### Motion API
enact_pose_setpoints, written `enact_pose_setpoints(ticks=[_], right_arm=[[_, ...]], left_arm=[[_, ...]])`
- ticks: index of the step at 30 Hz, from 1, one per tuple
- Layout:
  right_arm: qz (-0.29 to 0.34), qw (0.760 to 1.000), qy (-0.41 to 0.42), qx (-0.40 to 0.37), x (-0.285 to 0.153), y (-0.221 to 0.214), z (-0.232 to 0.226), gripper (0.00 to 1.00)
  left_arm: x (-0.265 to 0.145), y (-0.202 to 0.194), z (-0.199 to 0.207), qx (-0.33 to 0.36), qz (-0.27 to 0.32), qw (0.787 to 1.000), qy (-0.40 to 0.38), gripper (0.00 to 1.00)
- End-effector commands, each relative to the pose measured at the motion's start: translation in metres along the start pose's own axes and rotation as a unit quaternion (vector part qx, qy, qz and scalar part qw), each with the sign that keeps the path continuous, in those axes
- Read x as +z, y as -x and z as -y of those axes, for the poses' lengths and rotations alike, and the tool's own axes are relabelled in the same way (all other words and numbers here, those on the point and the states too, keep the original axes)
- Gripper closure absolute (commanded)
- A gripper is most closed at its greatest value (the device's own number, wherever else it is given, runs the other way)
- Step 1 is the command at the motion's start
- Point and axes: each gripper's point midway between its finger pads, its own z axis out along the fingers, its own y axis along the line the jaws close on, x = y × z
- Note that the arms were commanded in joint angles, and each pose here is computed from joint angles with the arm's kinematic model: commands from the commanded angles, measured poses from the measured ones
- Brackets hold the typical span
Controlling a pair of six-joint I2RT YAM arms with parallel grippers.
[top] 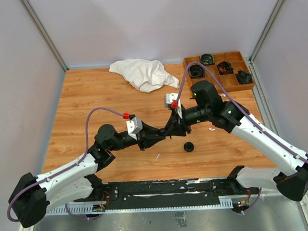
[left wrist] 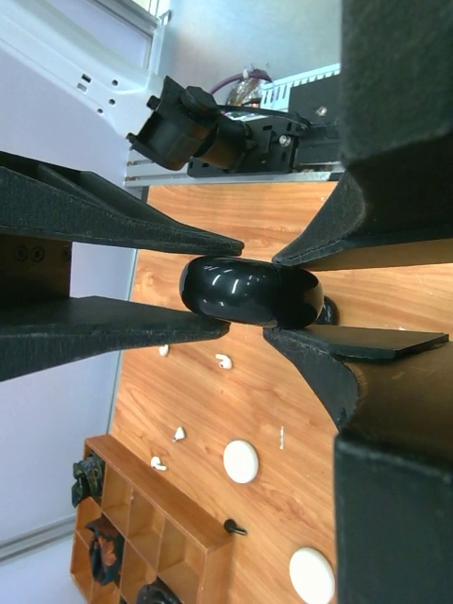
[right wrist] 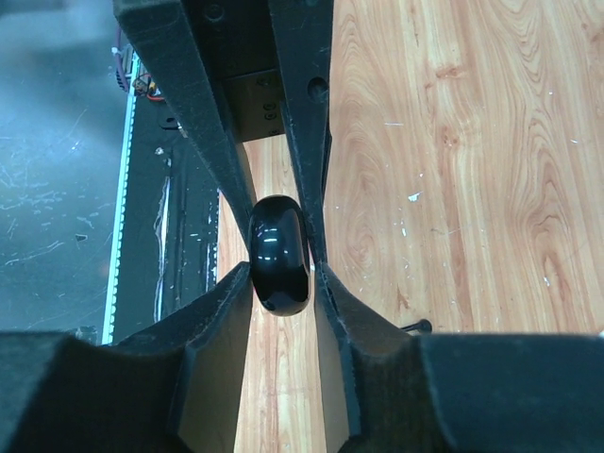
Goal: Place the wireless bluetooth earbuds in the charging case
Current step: Open the charging case.
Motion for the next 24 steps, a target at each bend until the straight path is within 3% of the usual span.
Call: enact_pose_setpoints(ticks=[1, 17, 21, 24], right_arm=[[0.011, 0.999, -0.025, -0.023, -0.005, 0.014, 0.003, 0.65], [-0.003, 0.997, -0.080, -0.001, -0.003, 0.010, 0.027, 0.61], [-0.008, 0.996, -0.086, 0.014, 0.000, 0.008, 0.032, 0.59], [-0.011, 0.994, -0.103, 0.014, -0.003, 0.007, 0.036, 0.52]], left_arm=[[-0.002, 0.008, 0.003, 0.053, 0.018, 0.998, -0.014, 1.00], [-0.016, -0.004, 0.015, 0.104, 0.018, 0.994, -0.035, 1.00], [-0.019, -0.007, 0.008, 0.093, 0.017, 0.996, -0.010, 1.00], [-0.023, -0.015, -0.006, 0.069, 0.014, 0.997, 0.037, 1.00]])
